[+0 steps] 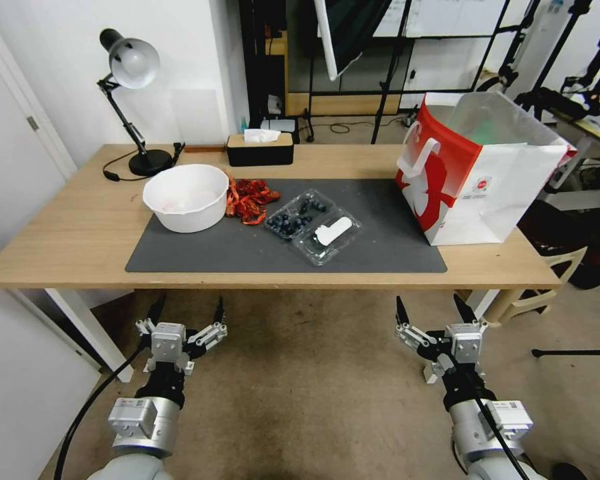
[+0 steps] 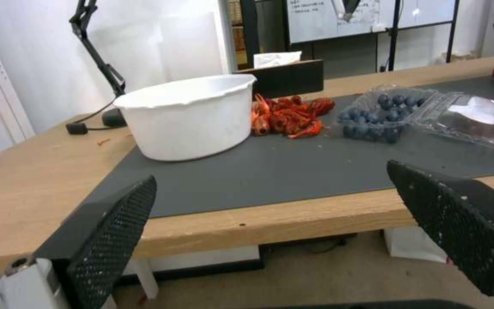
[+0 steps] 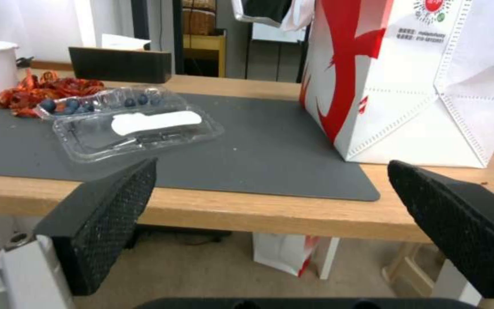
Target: Close the takeout container lid, then place the container into the takeout bag.
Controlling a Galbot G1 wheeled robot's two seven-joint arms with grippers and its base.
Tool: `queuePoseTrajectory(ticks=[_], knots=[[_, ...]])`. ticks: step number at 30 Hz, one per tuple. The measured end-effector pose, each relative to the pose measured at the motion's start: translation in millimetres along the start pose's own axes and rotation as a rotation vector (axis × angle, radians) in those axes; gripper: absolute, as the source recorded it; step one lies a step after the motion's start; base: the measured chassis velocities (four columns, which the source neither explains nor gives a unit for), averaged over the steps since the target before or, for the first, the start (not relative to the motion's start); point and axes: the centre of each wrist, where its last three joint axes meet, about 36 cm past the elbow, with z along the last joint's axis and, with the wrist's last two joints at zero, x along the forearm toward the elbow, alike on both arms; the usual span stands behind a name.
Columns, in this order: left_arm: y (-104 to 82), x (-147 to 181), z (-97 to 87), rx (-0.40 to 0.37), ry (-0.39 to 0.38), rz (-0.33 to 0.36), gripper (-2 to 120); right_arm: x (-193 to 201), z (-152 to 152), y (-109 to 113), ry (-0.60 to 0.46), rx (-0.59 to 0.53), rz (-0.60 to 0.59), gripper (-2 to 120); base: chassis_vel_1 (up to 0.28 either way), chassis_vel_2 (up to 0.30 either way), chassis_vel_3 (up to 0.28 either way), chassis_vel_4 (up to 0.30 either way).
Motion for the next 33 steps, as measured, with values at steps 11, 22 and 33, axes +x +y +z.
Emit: queuePoseTrajectory(ticks=[11, 22, 33], knots=[[-17.6, -7.9, -19.9, 0.164, 0.054, -0.004, 100, -3.7, 0.1, 5.7, 0.049, 0.001, -0.048, 100, 0.0, 0.0, 0.0, 0.0], [-38.0, -11.6, -46.2, 0.338, 0.136, 0.045, 100, -19.3, -7.8, 26.4, 0.234, 0.011, -0.237, 100, 0.0, 0.0, 0.0, 0.0], [-36.1, -11.4, -45.9, 0.333, 0.136, 0.044, 100, -19.3, -8.8, 25.1, 0.23, 0.015, -0.233, 100, 0.0, 0.0, 0.0, 0.0]])
